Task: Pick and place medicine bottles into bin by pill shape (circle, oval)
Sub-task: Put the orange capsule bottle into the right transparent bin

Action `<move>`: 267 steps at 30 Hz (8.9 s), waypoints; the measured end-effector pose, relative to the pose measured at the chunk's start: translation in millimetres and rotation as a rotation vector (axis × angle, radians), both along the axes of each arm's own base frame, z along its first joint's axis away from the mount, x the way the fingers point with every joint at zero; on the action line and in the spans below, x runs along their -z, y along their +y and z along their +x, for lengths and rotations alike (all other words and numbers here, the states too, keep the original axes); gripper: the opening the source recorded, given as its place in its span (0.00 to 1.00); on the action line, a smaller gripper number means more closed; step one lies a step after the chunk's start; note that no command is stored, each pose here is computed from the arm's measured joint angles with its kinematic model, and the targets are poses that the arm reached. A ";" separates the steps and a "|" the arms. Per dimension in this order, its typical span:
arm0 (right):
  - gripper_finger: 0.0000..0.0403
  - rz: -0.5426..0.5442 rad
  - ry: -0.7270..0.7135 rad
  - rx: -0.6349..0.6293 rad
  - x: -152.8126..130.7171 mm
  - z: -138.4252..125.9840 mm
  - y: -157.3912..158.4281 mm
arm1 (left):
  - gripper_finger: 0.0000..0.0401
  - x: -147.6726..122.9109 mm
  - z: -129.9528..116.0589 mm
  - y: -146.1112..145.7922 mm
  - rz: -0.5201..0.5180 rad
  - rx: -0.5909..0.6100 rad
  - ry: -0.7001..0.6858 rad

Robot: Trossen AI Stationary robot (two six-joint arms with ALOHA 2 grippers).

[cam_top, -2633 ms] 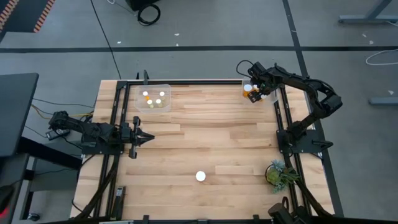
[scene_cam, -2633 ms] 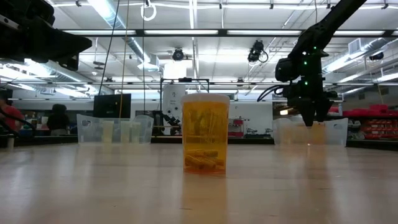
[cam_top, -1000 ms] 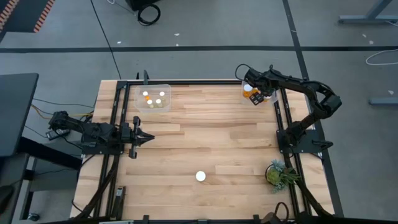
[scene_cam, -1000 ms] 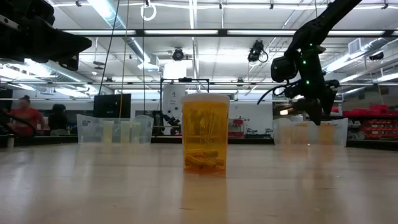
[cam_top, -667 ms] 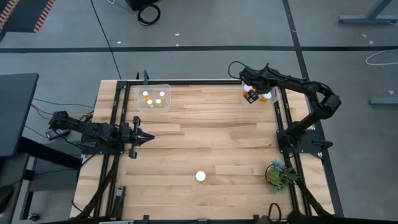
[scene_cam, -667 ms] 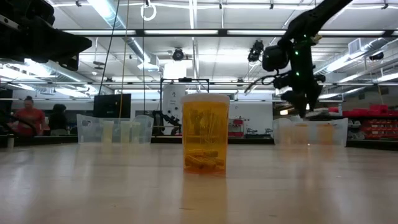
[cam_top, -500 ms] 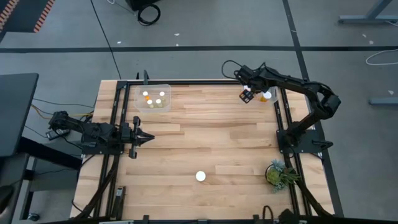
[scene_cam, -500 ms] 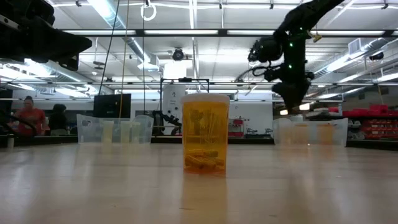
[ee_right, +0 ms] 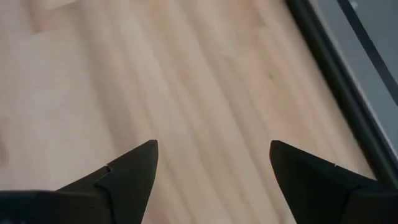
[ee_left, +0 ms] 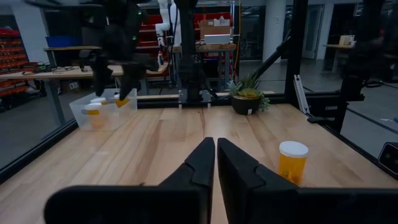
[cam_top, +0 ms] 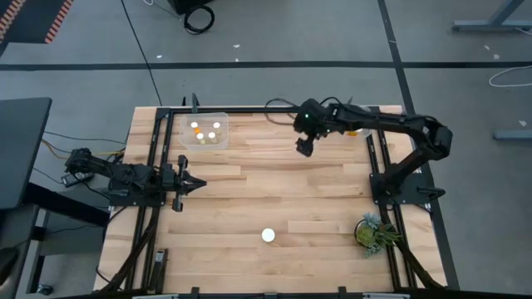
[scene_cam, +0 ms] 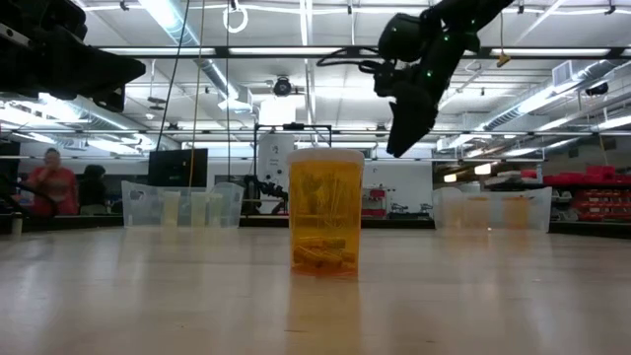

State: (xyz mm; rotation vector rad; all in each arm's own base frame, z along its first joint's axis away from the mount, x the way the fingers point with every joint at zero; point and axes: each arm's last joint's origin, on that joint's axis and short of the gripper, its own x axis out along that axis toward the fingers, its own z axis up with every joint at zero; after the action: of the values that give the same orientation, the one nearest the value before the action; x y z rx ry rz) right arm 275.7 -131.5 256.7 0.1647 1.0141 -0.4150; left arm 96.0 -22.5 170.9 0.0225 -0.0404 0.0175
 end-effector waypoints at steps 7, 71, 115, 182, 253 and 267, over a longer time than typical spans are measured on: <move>0.78 0.010 -0.012 -0.139 0.4 17.0 42.1 | 0.09 0.0 0.0 0.0 0.000 0.000 0.000; 0.76 0.235 -0.018 -0.473 46.5 161.2 267.7 | 0.08 -0.1 0.0 0.0 0.000 0.000 0.000; 0.64 0.126 0.279 -0.593 72.3 156.9 296.3 | 0.08 0.0 0.0 0.0 0.000 0.000 0.000; 0.56 -0.061 0.143 -0.079 -155.2 26.7 162.2 | 0.06 0.0 0.0 0.0 0.000 0.000 0.000; 0.56 0.216 0.469 0.624 -69.1 -41.1 -62.3 | 0.07 0.0 0.0 0.0 0.000 0.001 0.000; 0.56 0.219 0.503 0.692 -37.2 -54.8 -81.7 | 0.09 0.1 0.0 0.0 0.000 0.000 0.000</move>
State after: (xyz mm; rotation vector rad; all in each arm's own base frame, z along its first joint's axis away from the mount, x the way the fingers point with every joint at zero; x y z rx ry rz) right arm 220.8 -213.2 293.9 0.6413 1.4907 -1.0086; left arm 96.0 -22.5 170.9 0.0225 -0.0404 0.0175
